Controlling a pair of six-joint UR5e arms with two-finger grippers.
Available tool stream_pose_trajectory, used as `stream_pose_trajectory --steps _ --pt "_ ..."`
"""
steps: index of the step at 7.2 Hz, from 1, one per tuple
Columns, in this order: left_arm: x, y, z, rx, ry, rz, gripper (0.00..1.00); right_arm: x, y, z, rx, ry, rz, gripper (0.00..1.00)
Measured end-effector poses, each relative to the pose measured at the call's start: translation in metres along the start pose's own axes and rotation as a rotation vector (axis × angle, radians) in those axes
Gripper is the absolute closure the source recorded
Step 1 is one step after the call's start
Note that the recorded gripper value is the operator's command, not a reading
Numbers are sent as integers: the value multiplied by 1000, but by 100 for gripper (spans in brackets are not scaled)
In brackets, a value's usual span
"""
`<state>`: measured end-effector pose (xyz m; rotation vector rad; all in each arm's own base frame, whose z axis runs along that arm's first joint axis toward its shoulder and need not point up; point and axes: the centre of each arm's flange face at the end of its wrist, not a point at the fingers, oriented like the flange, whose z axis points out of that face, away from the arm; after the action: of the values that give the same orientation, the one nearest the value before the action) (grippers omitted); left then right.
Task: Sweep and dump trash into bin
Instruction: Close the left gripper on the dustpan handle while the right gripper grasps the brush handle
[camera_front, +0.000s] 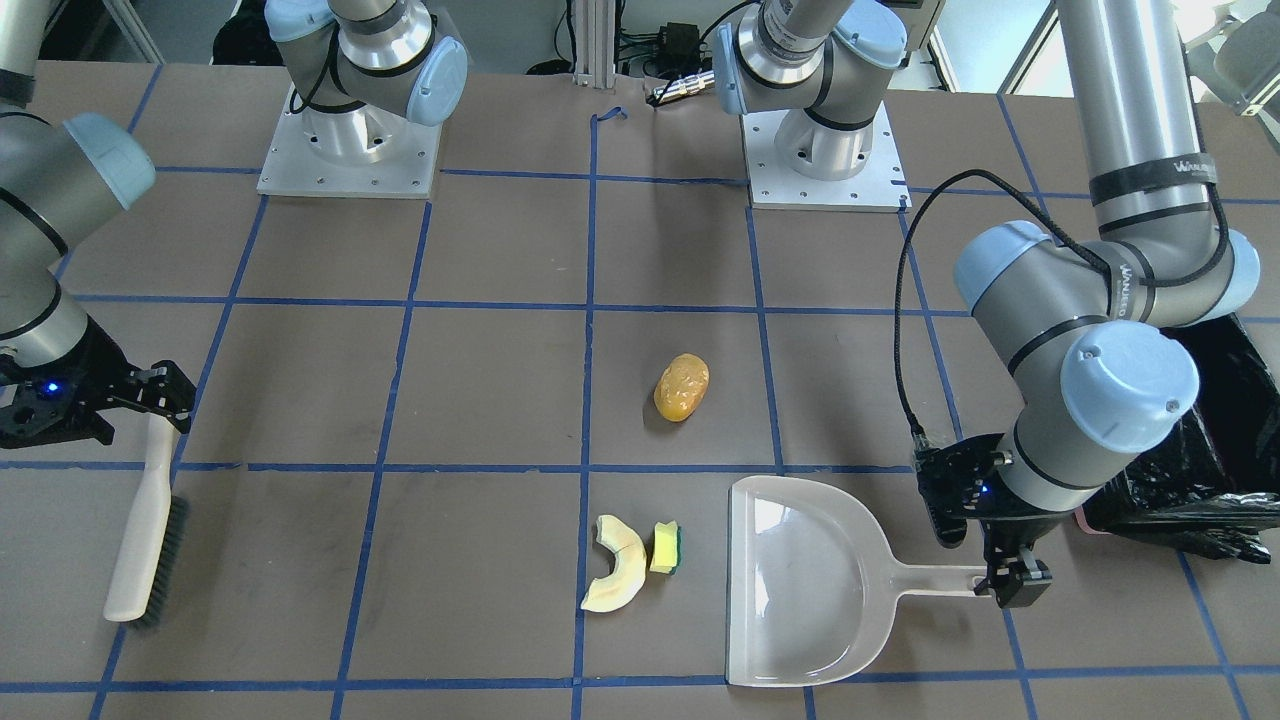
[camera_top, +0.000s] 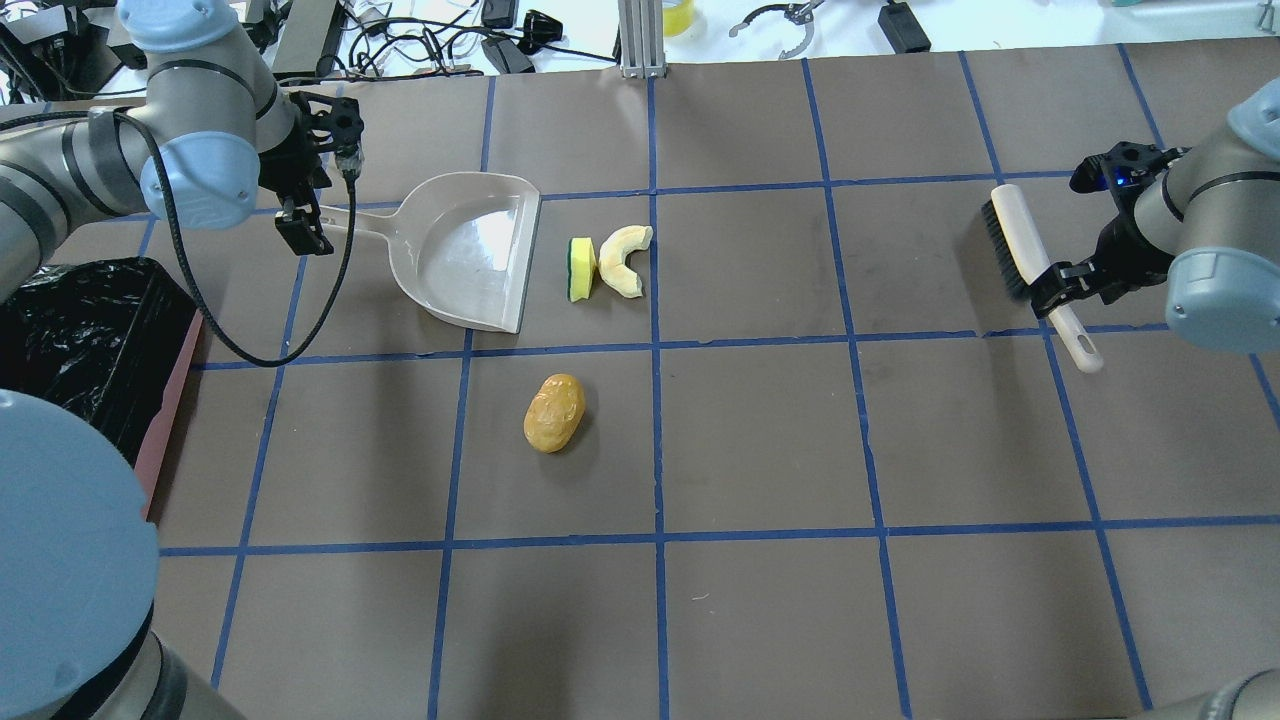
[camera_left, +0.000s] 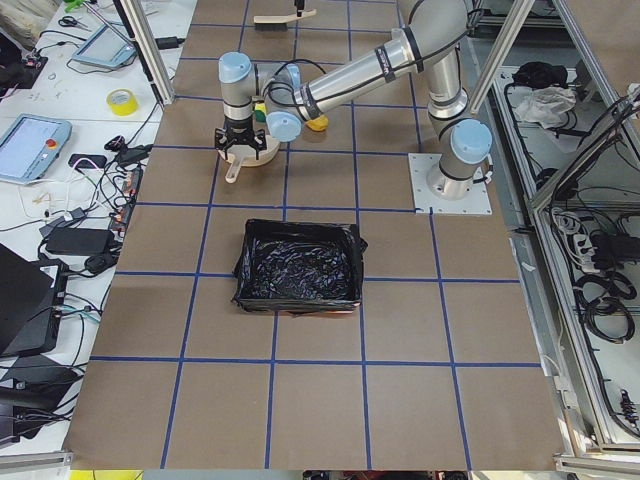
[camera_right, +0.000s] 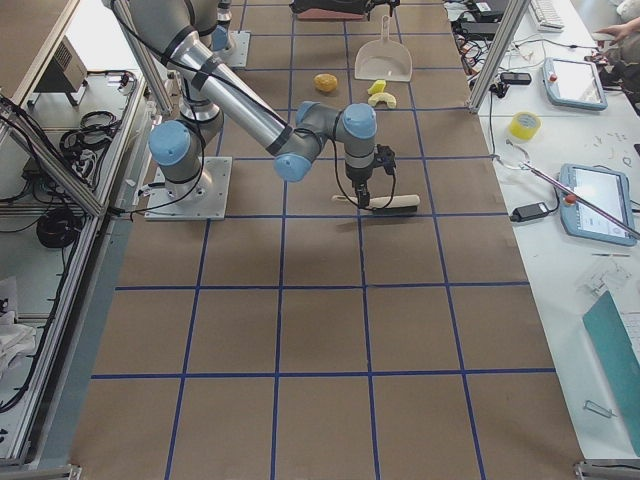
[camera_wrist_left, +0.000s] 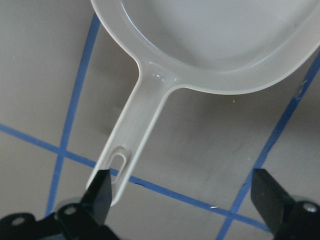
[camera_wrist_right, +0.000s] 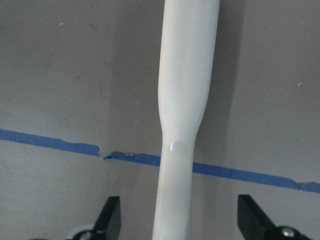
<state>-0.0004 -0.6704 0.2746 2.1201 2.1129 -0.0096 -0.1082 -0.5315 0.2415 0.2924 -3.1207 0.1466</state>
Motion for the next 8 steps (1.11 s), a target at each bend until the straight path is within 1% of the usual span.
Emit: stream_pose_trajectory --steps 1,2,3,4,5,6,8 --pt "-6 2 12 -4 -17 94 0 3 2 7 -4 -3 -4 16" --pt "-8 2 23 -2 -17 132 0 3 5 11 -8 -5 -6 18" --pt "-8 1 31 4 -12 144 0 2 7 13 -11 -7 -6 26" --pt "-8 1 35 10 -8 144 0 1 9 14 -13 -9 -5 40" --pt "-9 0 37 19 -10 133 0 0 11 15 -14 -12 -5 45" --pt "-10 -1 38 36 -16 111 0 -1 12 16 -14 -12 -4 58" --pt "-12 -3 41 60 -47 81 0 -1 12 12 -8 -8 -2 63"
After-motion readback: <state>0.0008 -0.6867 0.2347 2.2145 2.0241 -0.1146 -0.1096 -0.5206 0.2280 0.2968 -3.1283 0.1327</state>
